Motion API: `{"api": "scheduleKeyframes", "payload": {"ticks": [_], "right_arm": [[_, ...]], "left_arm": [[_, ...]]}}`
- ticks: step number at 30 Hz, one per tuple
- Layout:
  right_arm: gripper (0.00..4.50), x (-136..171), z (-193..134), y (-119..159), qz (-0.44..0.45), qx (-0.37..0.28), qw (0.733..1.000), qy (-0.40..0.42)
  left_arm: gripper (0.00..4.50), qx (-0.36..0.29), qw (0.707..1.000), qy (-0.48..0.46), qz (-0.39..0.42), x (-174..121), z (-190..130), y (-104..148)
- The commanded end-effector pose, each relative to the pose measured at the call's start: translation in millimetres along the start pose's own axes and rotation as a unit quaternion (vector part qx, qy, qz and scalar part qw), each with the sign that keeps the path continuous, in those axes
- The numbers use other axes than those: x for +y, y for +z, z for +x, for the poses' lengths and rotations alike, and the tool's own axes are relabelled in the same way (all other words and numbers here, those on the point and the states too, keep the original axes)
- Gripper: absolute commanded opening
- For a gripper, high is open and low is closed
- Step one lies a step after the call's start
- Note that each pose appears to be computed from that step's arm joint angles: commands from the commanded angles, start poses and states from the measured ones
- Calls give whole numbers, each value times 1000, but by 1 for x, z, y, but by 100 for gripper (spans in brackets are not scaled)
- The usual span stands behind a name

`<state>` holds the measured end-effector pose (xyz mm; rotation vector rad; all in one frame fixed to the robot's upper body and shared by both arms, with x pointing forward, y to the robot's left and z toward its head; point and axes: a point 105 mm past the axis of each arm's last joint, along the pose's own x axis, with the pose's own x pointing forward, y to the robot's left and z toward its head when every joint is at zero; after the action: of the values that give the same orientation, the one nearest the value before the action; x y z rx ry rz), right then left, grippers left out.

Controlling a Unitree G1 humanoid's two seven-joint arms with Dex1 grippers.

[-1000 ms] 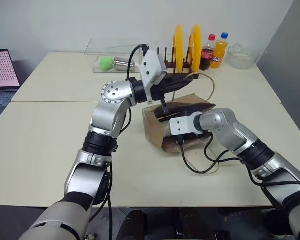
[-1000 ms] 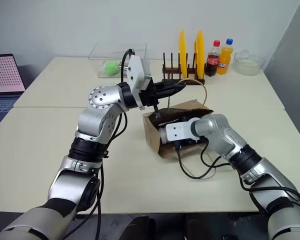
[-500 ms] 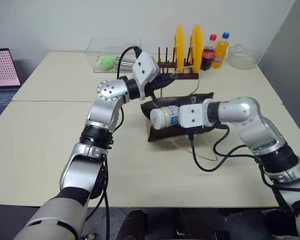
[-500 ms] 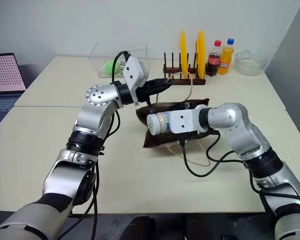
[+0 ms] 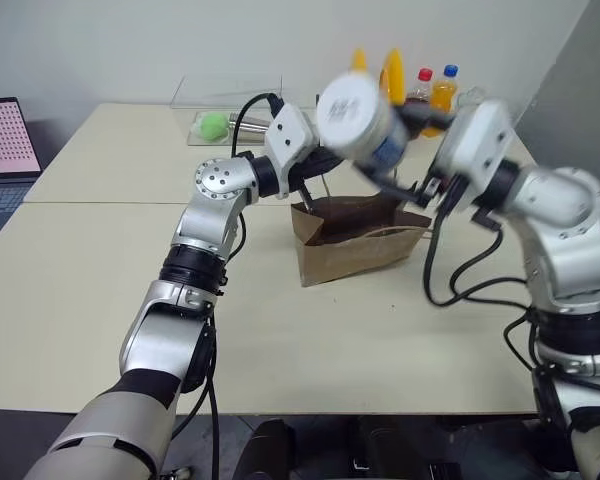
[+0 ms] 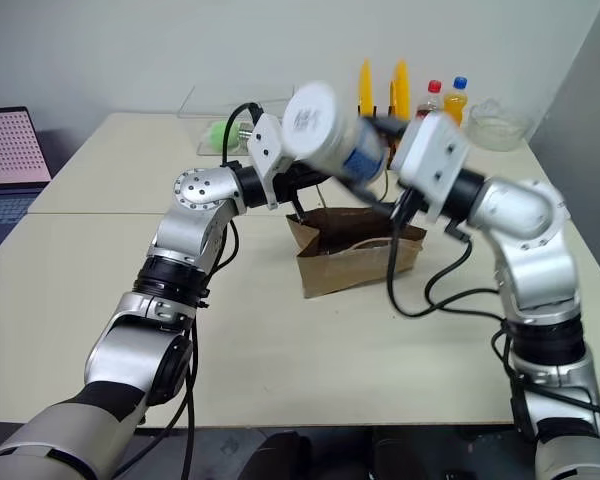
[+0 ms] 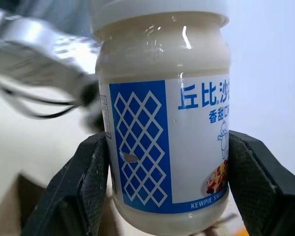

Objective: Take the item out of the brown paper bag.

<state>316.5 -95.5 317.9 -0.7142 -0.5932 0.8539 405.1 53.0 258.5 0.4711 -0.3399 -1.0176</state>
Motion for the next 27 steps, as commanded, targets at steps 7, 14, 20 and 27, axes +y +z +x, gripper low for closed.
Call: {"api": "scheduleKeyframes", "payload": {"ticks": [7, 14, 20, 27], "right_arm": [[304, -62, -89, -98, -71, 271, 957, -78], [304, -21, -121, -165, -24, 422, 906, 30], [304, 10, -118, -195, -4, 462, 880, 114], [304, 25, -121, -209, 15, 479, 862, 167]], "left_arm": [[0, -11, 999, 20, 25, 14, -6, 15], [0, -9, 999, 18, 25, 13, -6, 14], [0, -8, 999, 12, 29, 11, -7, 13], [0, -6, 999, 14, 28, 11, -9, 12]]}}
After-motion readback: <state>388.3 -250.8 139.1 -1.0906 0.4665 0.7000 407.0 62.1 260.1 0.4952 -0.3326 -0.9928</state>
